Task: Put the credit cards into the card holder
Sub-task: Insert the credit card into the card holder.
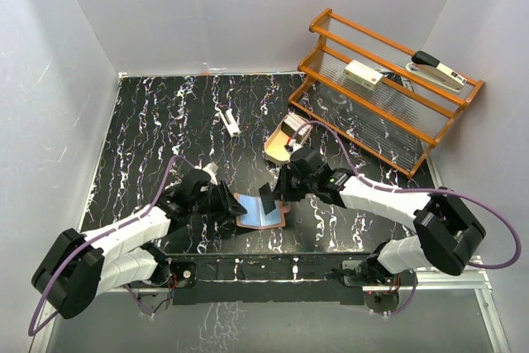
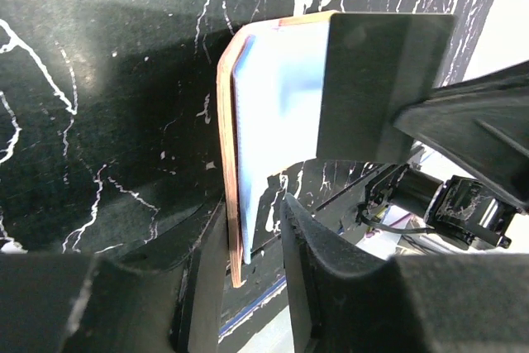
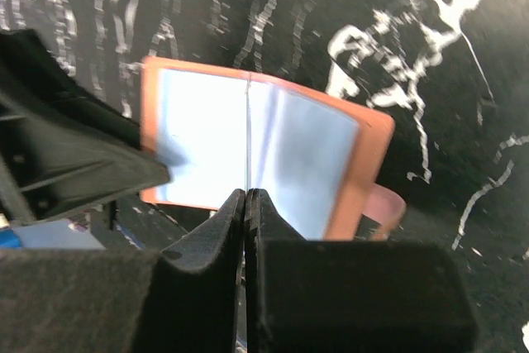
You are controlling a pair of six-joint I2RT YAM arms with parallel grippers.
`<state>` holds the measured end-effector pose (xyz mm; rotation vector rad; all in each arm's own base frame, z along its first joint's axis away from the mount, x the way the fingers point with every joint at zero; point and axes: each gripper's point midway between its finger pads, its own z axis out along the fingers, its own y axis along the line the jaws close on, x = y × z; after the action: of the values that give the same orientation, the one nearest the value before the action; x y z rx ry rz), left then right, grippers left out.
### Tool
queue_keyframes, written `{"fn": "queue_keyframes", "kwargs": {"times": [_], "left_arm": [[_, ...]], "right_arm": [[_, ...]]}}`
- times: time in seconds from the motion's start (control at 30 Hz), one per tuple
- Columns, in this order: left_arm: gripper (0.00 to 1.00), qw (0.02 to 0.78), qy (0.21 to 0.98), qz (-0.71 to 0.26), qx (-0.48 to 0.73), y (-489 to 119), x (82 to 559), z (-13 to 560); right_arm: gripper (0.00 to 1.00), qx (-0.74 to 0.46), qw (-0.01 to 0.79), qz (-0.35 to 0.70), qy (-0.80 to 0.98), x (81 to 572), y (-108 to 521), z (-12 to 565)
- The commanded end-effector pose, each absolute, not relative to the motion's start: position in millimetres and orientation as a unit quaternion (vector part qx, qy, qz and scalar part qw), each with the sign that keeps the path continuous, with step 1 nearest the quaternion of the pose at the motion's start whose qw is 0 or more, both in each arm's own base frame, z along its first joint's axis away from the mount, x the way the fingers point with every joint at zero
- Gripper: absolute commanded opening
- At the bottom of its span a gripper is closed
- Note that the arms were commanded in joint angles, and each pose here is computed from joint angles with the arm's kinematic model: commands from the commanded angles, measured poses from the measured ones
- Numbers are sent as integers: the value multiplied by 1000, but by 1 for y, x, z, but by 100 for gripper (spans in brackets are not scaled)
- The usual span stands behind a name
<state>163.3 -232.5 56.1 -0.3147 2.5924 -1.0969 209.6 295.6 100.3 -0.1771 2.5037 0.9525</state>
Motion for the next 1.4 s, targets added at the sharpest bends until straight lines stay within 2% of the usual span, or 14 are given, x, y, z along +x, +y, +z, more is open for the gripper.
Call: {"fn": "queue_keyframes", "kwargs": {"times": [0.0, 0.17, 0.37, 0.6, 0.8, 0.87, 1.37], "left_arm": [[29, 158, 910, -369, -105, -224, 156, 51], [31, 156, 918, -349, -105, -216, 152, 42], [26, 154, 919, -346, -107, -214, 150, 37], [26, 159, 922, -337, -108, -210, 150, 38], [8, 163, 922, -333, -109, -206, 148, 36], [0, 161, 923, -333, -108, -206, 148, 35], [0, 155, 925, -330, -105, -207, 147, 30]], "right_arm": [[0, -28, 243, 333, 910, 215, 290, 87], [0, -18, 248, 279, 928, 216, 268, 64], [0, -20, 243, 266, 933, 213, 263, 55], [0, -20, 246, 253, 936, 212, 256, 47], [0, -18, 248, 246, 937, 212, 252, 45], [0, -21, 247, 250, 936, 211, 254, 47], [0, -38, 246, 388, 887, 203, 296, 113]]}}
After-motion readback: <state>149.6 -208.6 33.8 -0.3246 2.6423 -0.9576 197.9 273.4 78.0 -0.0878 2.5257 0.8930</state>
